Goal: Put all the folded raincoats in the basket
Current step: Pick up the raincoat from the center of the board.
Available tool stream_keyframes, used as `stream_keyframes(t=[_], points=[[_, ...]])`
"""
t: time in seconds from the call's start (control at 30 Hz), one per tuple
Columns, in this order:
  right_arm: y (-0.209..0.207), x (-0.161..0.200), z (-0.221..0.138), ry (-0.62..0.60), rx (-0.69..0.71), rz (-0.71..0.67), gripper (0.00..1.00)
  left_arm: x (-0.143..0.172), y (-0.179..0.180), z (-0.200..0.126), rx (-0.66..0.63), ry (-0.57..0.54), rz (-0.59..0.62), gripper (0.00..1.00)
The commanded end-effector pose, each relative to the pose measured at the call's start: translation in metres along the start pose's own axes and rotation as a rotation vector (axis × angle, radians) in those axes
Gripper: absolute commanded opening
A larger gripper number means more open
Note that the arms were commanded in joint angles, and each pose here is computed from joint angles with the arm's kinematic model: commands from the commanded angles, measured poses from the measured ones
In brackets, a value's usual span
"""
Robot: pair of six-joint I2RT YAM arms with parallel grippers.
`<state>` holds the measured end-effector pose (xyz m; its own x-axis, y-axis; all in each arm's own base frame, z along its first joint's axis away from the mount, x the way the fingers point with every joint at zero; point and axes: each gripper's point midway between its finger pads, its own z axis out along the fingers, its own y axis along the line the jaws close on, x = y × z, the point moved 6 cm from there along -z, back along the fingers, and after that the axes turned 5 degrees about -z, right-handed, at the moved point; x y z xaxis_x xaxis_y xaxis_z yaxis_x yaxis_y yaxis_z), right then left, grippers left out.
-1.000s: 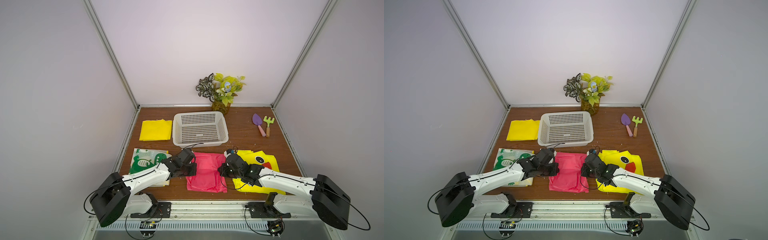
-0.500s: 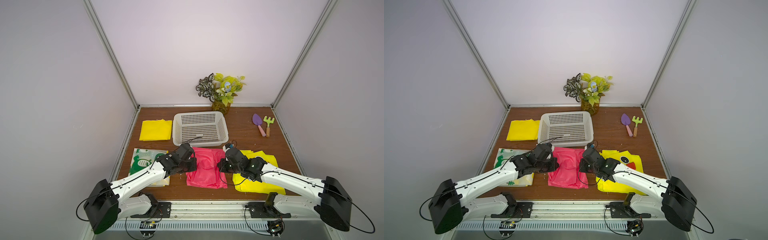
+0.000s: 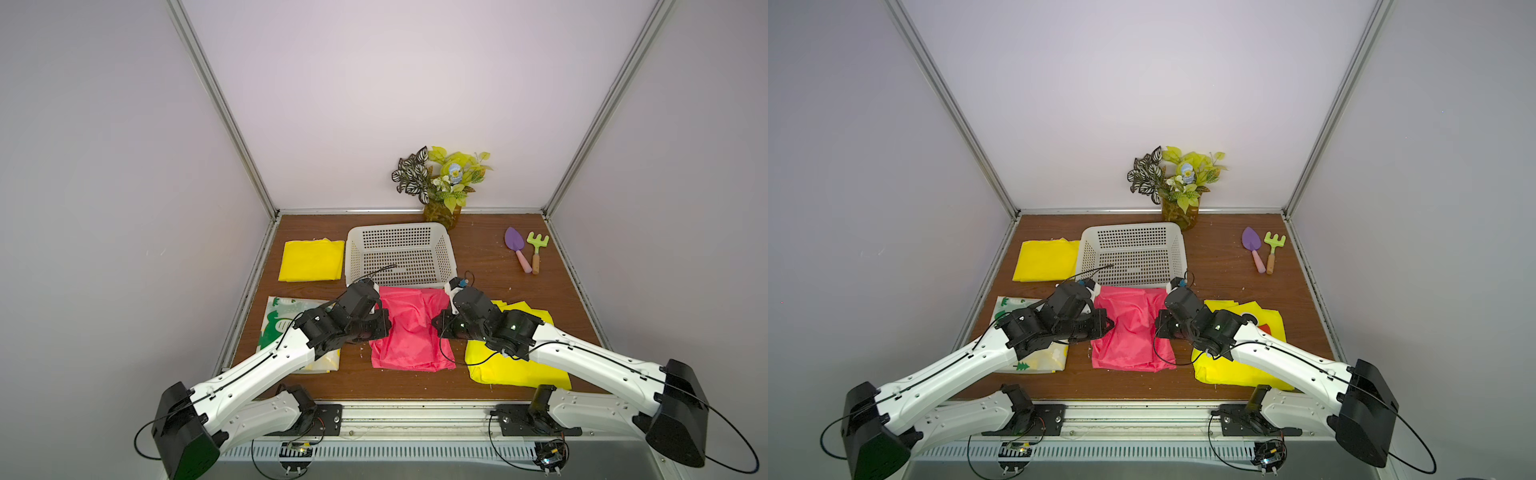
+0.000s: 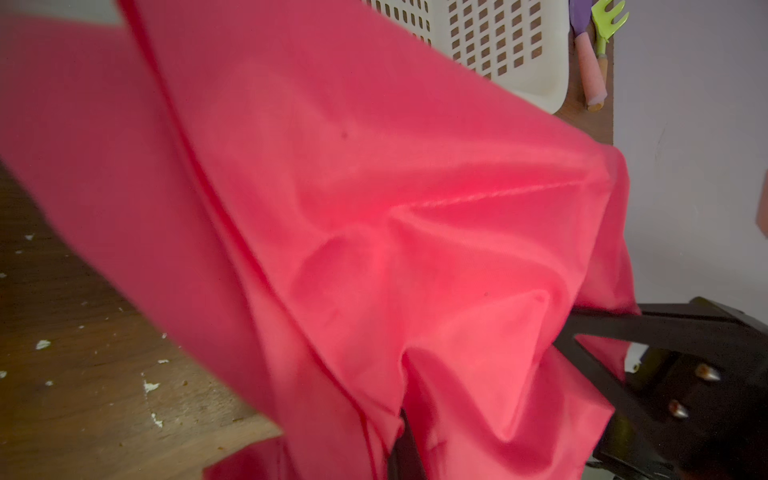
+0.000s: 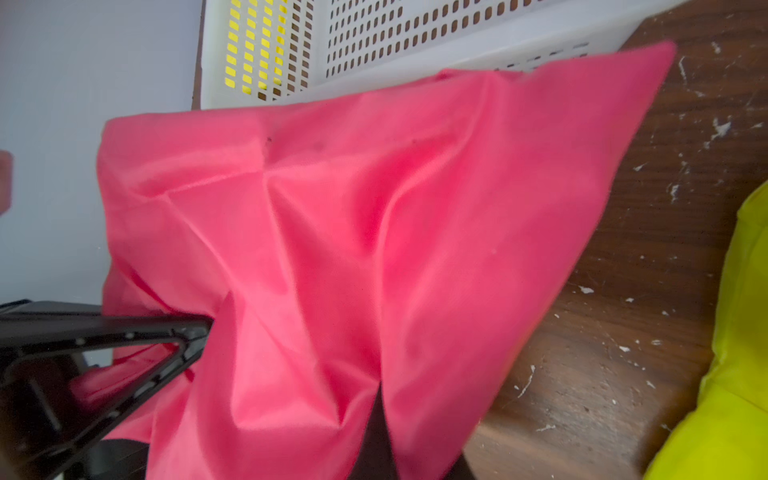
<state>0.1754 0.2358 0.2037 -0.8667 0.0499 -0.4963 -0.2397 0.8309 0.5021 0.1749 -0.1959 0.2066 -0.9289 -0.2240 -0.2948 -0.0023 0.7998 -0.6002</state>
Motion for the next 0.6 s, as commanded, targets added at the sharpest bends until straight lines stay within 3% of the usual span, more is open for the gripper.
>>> stream_keyframes(t=[0.0, 0.2, 0.57], points=[[0.027, -0.016, -0.018, -0.038, -0.096, -0.011, 0.00, -0.009, -0.021, -0.010, 0.057, -0.023, 0.000, 0.00], [0.044, -0.033, -0.026, -0.062, -0.139, -0.007, 0.00, -0.027, -0.040, -0.022, 0.077, -0.088, -0.019, 0.00], [0.063, -0.075, -0.038, -0.116, -0.226, 0.013, 0.00, -0.059, -0.055, -0.025, 0.102, -0.106, -0.021, 0.00]])
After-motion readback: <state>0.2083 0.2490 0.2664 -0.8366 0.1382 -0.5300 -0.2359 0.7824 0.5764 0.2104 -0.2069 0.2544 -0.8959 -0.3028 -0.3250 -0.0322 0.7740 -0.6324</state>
